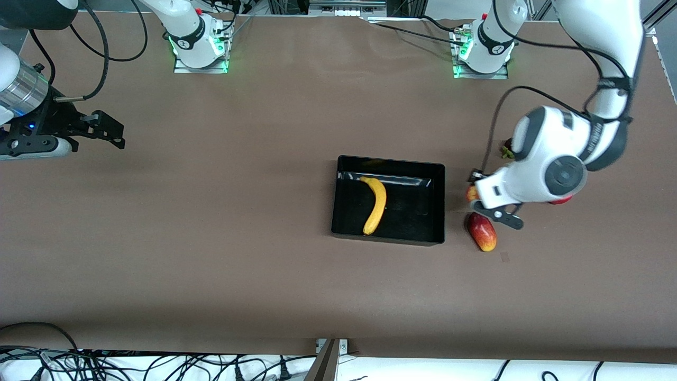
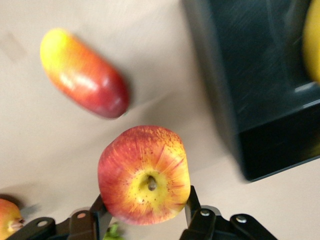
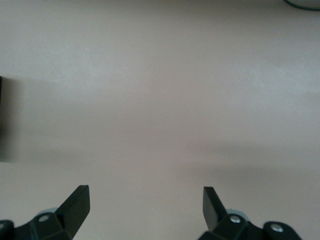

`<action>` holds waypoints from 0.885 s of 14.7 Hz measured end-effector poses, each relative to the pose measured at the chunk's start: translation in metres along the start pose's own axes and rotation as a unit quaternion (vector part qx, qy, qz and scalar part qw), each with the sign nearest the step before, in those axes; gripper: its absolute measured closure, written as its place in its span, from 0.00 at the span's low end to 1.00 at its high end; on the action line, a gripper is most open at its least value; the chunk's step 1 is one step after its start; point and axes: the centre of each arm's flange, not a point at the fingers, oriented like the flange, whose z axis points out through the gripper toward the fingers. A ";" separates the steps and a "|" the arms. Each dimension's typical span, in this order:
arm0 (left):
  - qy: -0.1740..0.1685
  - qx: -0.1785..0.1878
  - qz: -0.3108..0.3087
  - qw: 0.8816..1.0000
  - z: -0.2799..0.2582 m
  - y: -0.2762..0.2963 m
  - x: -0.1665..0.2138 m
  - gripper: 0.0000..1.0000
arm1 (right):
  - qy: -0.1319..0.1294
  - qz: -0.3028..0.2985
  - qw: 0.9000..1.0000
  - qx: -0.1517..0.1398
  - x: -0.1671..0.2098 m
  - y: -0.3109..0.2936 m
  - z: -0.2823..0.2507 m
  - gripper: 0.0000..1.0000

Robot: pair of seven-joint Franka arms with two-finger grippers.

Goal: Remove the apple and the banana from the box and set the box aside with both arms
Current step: 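Lift the apple out and set it beside the mango, opening the left gripper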

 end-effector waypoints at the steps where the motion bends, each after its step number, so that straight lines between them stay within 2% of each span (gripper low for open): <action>1: -0.005 -0.007 0.006 1.000 0.020 -0.018 -0.008 0.38 | 0.000 0.000 1.000 0.000 0.000 0.000 0.000 0.00; 6: 0.008 -0.014 0.024 1.000 0.099 -0.050 -0.043 0.38 | 0.000 0.000 1.000 0.000 0.000 0.000 0.000 0.00; 9: 0.019 -0.012 0.031 0.999 0.110 -0.056 -0.055 0.38 | 0.000 0.000 1.000 0.000 0.000 0.000 0.000 0.00; 13: 0.024 -0.011 0.033 0.999 0.106 -0.056 -0.056 0.07 | 0.000 0.000 1.000 0.000 0.000 0.000 0.000 0.00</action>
